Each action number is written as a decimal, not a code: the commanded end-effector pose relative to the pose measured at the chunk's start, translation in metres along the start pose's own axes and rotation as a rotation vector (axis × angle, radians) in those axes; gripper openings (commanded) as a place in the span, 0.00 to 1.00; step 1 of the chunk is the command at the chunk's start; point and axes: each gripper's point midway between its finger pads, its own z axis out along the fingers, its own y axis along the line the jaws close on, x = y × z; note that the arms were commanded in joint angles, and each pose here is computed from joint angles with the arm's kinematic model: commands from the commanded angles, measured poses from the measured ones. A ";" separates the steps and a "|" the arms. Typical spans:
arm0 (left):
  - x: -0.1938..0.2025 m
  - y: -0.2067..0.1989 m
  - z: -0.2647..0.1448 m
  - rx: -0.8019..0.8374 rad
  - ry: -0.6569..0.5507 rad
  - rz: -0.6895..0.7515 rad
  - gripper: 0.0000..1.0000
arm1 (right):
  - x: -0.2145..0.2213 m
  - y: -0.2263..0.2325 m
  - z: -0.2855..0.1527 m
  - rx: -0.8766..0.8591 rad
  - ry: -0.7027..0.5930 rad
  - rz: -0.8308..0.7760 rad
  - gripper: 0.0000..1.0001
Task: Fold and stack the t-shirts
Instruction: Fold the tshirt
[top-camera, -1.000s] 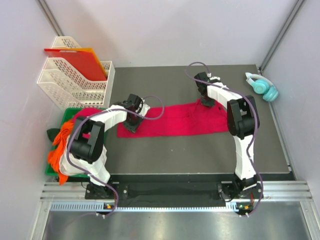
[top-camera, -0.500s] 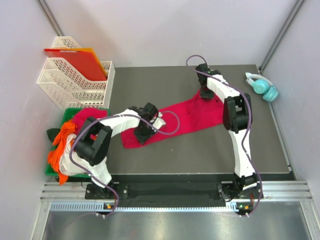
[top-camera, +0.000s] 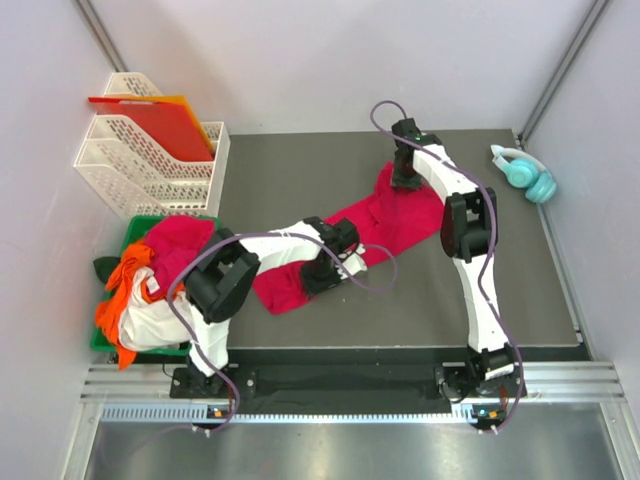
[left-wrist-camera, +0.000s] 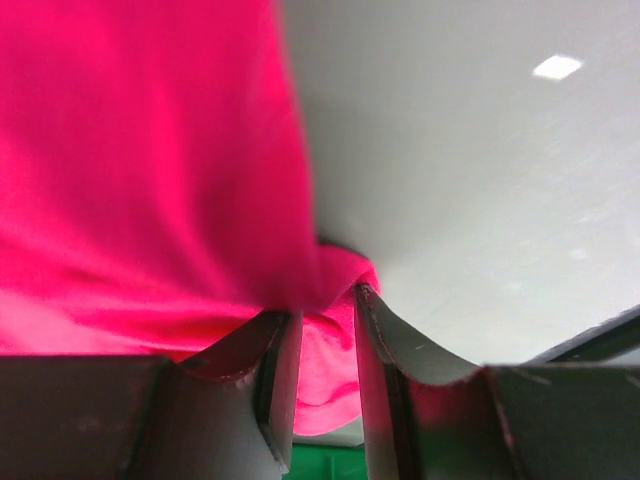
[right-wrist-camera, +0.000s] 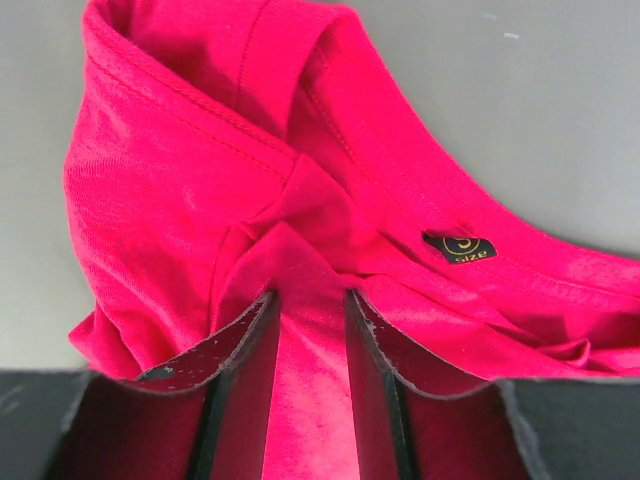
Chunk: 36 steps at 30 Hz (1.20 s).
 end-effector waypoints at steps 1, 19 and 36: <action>-0.035 -0.025 0.006 0.061 -0.043 0.093 0.33 | 0.011 0.042 0.008 -0.146 0.027 -0.035 0.35; -0.074 -0.136 -0.001 0.167 -0.060 0.475 0.32 | 0.025 0.103 0.005 -0.264 0.013 -0.059 0.38; -0.125 -0.122 -0.056 -0.015 -0.316 0.407 0.41 | -0.044 0.079 -0.073 -0.258 -0.234 0.017 0.42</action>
